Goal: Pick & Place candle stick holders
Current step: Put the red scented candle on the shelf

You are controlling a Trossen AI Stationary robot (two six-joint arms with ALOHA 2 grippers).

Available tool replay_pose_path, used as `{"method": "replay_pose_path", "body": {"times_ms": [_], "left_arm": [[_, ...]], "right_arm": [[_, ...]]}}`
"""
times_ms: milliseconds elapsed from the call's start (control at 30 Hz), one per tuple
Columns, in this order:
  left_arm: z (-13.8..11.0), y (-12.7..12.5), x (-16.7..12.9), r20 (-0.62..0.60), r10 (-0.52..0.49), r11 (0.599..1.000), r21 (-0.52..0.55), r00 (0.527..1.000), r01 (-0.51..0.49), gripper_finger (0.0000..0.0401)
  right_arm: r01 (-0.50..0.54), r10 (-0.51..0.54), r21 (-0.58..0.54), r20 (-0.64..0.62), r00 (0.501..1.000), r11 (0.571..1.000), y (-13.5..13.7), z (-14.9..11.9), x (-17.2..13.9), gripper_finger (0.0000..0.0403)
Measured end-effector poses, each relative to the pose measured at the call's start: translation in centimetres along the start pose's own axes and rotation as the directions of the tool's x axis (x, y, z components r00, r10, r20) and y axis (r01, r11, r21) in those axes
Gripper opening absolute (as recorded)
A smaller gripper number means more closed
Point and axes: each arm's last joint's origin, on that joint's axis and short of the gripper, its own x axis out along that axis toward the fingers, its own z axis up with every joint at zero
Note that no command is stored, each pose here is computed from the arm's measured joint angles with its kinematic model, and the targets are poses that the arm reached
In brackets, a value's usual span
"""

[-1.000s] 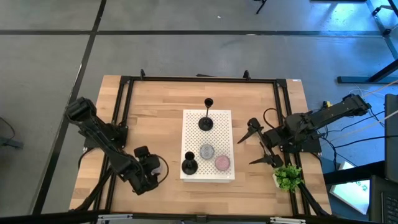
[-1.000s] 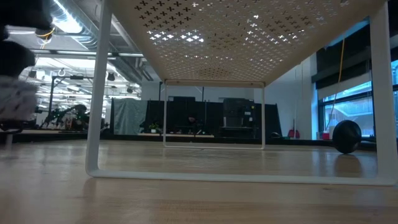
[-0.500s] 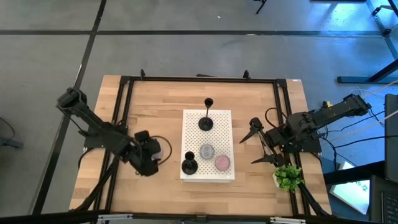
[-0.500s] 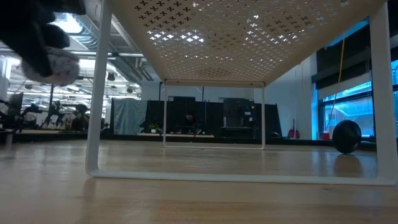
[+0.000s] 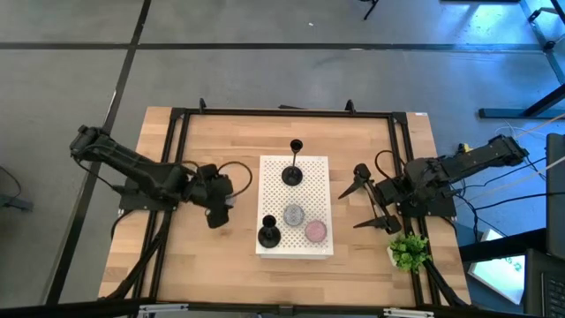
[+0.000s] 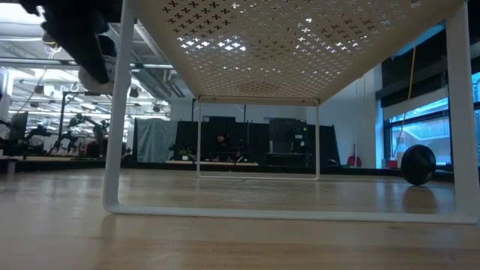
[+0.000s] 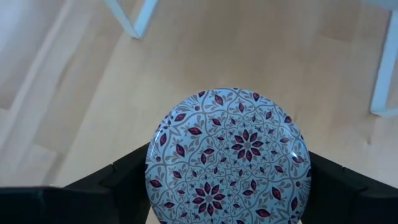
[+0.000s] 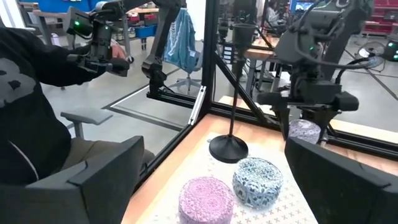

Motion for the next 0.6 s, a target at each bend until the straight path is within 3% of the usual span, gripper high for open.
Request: {"method": "replay_pose_path", "body": {"times_ms": [600], "left_arm": [[3.0,3.2,0.5,0.076,-0.056,0.998,0.026,0.996,0.054,0.0297]], "right_arm": [[0.008,-0.008,0.001,-0.002,1.000,1.000,-0.2,0.0,0.0,0.0392]]}}
